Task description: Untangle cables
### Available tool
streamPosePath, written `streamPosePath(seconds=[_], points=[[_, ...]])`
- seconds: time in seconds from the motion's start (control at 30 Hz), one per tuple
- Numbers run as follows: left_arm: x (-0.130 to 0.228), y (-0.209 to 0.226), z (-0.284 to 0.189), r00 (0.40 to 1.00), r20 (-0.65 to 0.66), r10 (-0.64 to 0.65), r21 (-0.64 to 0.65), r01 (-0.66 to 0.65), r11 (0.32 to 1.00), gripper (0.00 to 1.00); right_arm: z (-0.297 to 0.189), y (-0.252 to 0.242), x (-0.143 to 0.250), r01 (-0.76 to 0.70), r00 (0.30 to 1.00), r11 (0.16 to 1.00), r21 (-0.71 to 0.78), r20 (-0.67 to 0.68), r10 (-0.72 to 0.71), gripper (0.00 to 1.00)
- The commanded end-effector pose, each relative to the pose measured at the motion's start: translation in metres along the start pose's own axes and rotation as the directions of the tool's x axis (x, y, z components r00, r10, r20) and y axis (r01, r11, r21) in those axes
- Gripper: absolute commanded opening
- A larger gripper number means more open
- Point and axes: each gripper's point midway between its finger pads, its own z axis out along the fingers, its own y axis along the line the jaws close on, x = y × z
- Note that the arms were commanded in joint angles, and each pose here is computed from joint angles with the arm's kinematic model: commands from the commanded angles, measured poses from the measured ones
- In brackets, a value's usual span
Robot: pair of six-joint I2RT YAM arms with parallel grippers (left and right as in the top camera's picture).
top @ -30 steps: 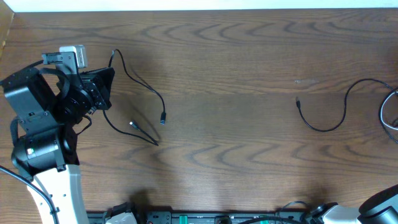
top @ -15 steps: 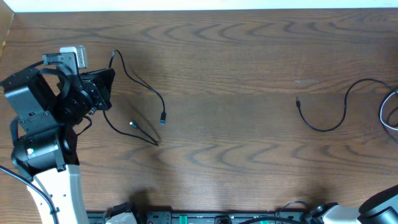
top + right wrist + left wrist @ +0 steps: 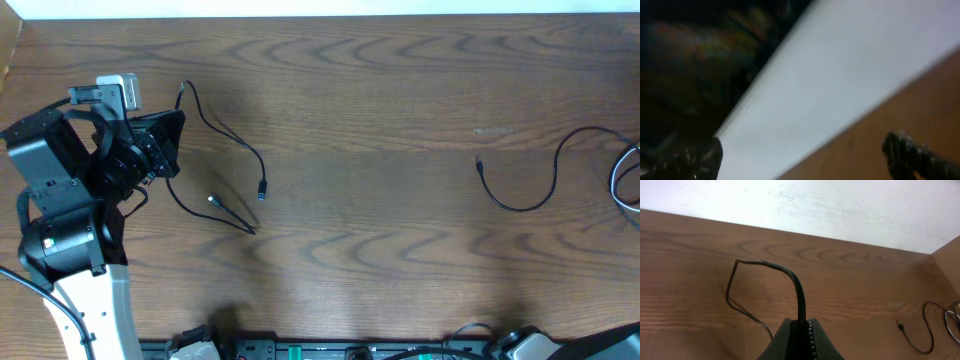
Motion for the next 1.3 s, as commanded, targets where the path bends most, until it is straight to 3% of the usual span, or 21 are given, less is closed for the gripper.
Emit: streamPosePath(seconds=[0.0, 0.13, 0.23, 0.37, 0.67, 0.77, 0.93, 1.03, 1.27], points=[[-0.003, -0.006, -0.002, 1.000, 0.009, 0.015, 0.019, -0.015, 1.000, 0.07, 0.024, -0.020, 0.054, 0.053, 0.987, 0.996, 0.077, -0.153, -0.040, 0.99], [-0.003, -0.006, -0.002, 1.000, 0.009, 0.015, 0.019, -0.015, 1.000, 0.07, 0.025, -0.074, 0.116, 0.051, 0.963, 0.898, 0.437, -0.258, 0.071, 0.99], [-0.003, -0.006, -0.002, 1.000, 0.009, 0.014, 0.019, -0.015, 1.000, 0.07, 0.005, -0.108, 0.147, 0.101, 0.955, 0.721, 0.686, -0.269, 0.122, 0.99], [-0.001, -0.006, -0.002, 1.000, 0.003, 0.010, 0.019, -0.010, 1.000, 0.08, -0.018, -0.126, 0.170, 0.087, 0.959, 0.548, 0.832, -0.220, 0.181, 0.99], [-0.001, -0.006, -0.002, 1.000, 0.003, 0.010, 0.019, -0.010, 1.000, 0.07, -0.056, -0.170, 0.239, 0.016, 0.923, 0.400, 0.916, -0.168, 0.346, 0.95], [-0.001, -0.006, -0.002, 1.000, 0.003, 0.010, 0.019, -0.010, 1.000, 0.07, -0.056, -0.182, 0.257, 0.000, 0.917, 0.426, 0.905, -0.170, 0.361, 0.83], [-0.001, -0.006, -0.002, 1.000, 0.003, 0.010, 0.019, -0.010, 1.000, 0.08, -0.049, -0.196, 0.277, -0.014, 0.923, 0.507, 0.862, -0.184, 0.338, 0.82], [-0.001, -0.006, -0.002, 1.000, 0.003, 0.010, 0.019, -0.010, 1.000, 0.07, -0.050, -0.201, 0.282, -0.017, 0.928, 0.514, 0.857, -0.178, 0.326, 0.72], [-0.001, -0.006, -0.002, 1.000, 0.003, 0.010, 0.019, -0.010, 1.000, 0.07, -0.039, -0.204, 0.294, 0.005, 0.929, 0.547, 0.837, -0.207, 0.308, 0.68]])
